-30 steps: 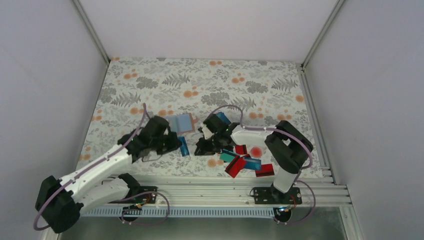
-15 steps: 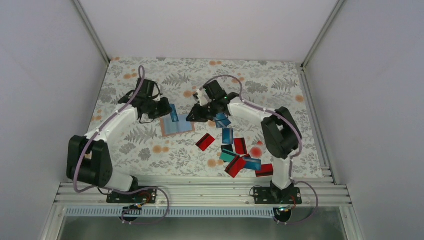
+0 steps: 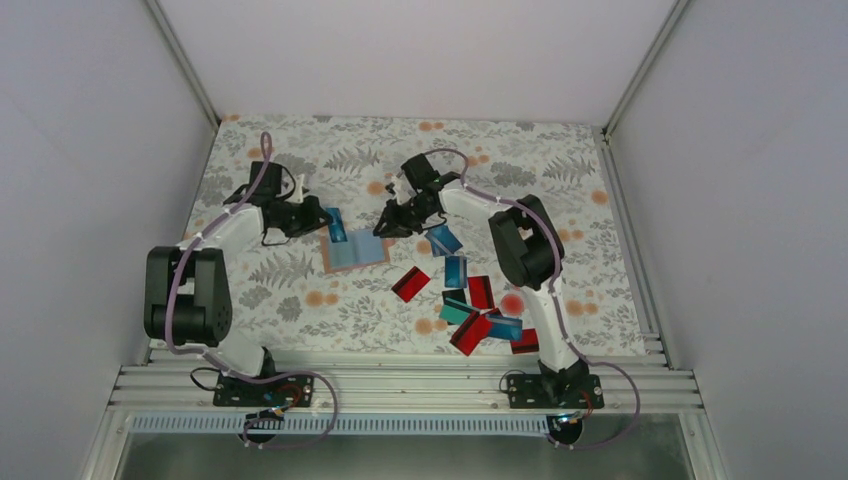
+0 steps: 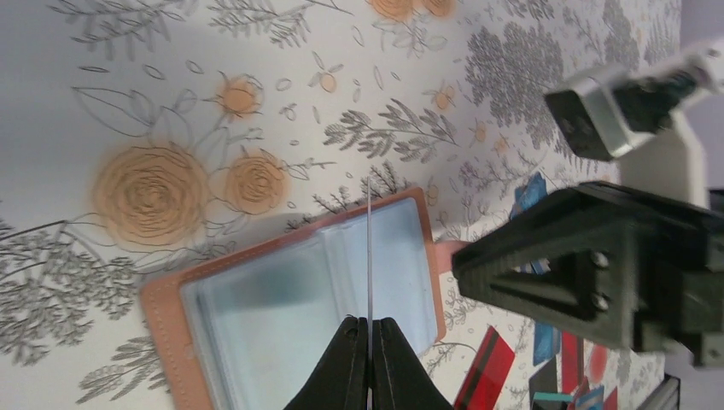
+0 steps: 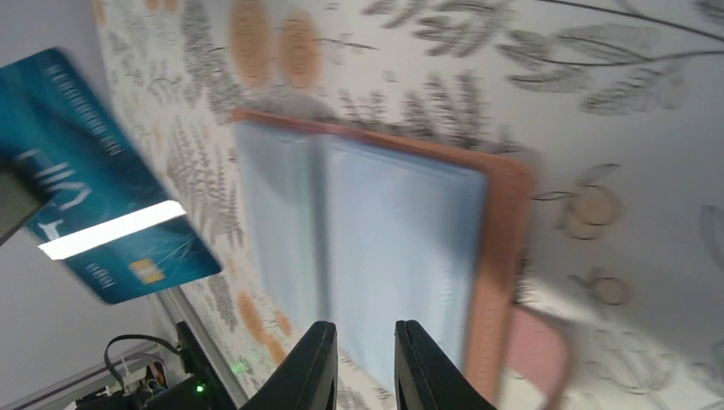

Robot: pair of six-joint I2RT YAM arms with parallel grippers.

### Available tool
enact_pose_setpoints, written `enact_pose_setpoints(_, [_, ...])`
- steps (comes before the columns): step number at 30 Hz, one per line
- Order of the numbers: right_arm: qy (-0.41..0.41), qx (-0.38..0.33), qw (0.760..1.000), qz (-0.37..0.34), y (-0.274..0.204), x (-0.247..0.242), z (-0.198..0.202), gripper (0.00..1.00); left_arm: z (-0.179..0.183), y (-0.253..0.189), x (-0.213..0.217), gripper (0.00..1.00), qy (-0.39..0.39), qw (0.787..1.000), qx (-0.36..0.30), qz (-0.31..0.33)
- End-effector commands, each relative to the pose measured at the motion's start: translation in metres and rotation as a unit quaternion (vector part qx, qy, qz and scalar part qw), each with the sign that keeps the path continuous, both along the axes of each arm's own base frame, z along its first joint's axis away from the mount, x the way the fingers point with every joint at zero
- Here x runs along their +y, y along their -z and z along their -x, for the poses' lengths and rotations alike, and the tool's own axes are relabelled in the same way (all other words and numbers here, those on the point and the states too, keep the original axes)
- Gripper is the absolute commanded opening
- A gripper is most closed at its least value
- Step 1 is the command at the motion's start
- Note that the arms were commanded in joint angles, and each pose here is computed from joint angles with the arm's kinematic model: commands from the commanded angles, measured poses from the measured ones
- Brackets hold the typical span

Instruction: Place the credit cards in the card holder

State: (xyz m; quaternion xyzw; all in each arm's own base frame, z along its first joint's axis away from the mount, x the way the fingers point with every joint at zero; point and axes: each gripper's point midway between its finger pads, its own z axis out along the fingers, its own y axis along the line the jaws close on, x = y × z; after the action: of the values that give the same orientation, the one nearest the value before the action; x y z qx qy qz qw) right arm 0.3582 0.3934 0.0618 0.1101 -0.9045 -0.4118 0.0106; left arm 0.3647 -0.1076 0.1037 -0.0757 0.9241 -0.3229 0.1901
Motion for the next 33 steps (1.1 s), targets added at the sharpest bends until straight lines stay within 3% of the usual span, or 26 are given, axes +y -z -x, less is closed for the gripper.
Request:
enact_pose_setpoints(1, [0.013,0.027,0.999,0.022,0.016,-0.013,-0.004,0.17,-0.003,-0.003,-0.014,0.02,0.04,0.998,-0.035,0.036])
enact_pose_setpoints(12, [0.014,0.062,0.996,0.057,0.061,-0.038,0.014,0.15,0.015,0.028,-0.018,0.02,0.053,0.997,0.009,0.051])
enact_pose_setpoints(33, [-0.003,0.068,0.996,0.051,0.069,-0.042,0.027,0.13,0.025,0.05,-0.022,0.02,0.016,0.996,0.027,0.088])
